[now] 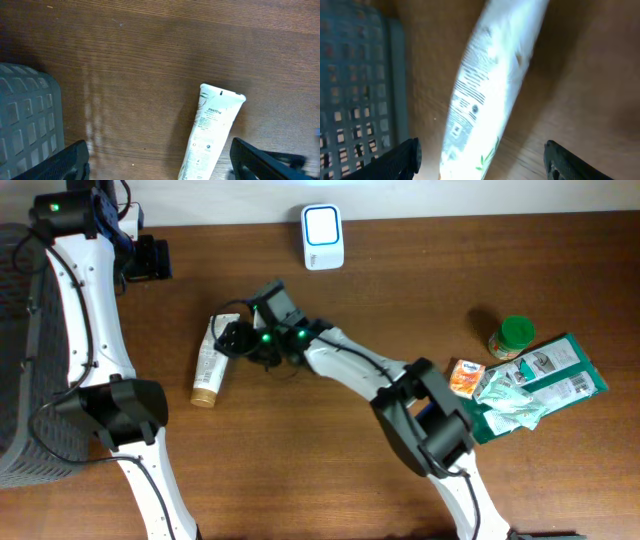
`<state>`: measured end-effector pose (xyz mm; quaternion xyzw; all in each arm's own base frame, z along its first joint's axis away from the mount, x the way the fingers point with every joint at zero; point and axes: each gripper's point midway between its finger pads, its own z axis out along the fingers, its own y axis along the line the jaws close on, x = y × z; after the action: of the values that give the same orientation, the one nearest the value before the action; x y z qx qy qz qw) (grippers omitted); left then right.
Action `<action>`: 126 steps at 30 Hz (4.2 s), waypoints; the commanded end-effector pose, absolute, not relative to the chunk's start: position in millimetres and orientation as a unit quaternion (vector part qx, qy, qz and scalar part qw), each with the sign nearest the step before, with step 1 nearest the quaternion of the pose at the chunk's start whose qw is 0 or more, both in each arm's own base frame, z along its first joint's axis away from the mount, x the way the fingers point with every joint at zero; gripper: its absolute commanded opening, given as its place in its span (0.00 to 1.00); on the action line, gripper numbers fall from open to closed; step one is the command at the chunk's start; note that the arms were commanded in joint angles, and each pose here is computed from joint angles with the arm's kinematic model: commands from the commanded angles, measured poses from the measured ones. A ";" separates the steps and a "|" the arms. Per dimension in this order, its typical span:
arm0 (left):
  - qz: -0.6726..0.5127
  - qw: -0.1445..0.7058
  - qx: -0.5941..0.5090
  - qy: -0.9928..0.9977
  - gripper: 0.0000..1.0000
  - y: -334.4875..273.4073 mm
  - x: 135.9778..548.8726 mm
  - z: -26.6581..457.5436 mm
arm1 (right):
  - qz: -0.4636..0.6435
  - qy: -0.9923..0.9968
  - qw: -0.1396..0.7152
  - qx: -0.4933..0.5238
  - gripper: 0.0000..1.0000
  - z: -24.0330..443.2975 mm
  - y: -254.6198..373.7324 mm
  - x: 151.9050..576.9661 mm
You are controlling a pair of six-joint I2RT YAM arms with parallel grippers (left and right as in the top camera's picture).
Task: Scan the item barcode
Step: 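Reach the right gripper to the white tube and grasp it, then lift the white tube and reorient it with the right gripper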
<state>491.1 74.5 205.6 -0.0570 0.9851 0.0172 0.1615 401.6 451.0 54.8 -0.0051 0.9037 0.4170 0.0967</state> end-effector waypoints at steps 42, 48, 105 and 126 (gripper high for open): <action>-0.018 0.118 -0.031 0.992 0.95 31.7 492.1 163.1 | 0.207 0.958 -0.006 -0.196 0.41 71.6 283.8 363.7; -0.019 0.118 -0.031 0.992 0.96 31.6 492.1 163.1 | 0.244 0.946 0.018 -0.211 0.41 87.1 318.3 363.3; -0.039 0.126 -0.028 0.991 0.99 24.8 495.7 164.4 | 0.258 0.962 -0.067 0.064 0.58 -0.8 256.5 386.3; -0.041 0.092 -0.030 0.994 0.99 23.4 479.5 160.8 | 0.225 0.924 -0.024 -0.308 0.50 40.0 216.6 378.4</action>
<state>482.2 24.9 152.9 -0.0286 0.9952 -0.0352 0.0867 365.2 219.8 33.1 -0.3402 0.9102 0.2333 -0.0376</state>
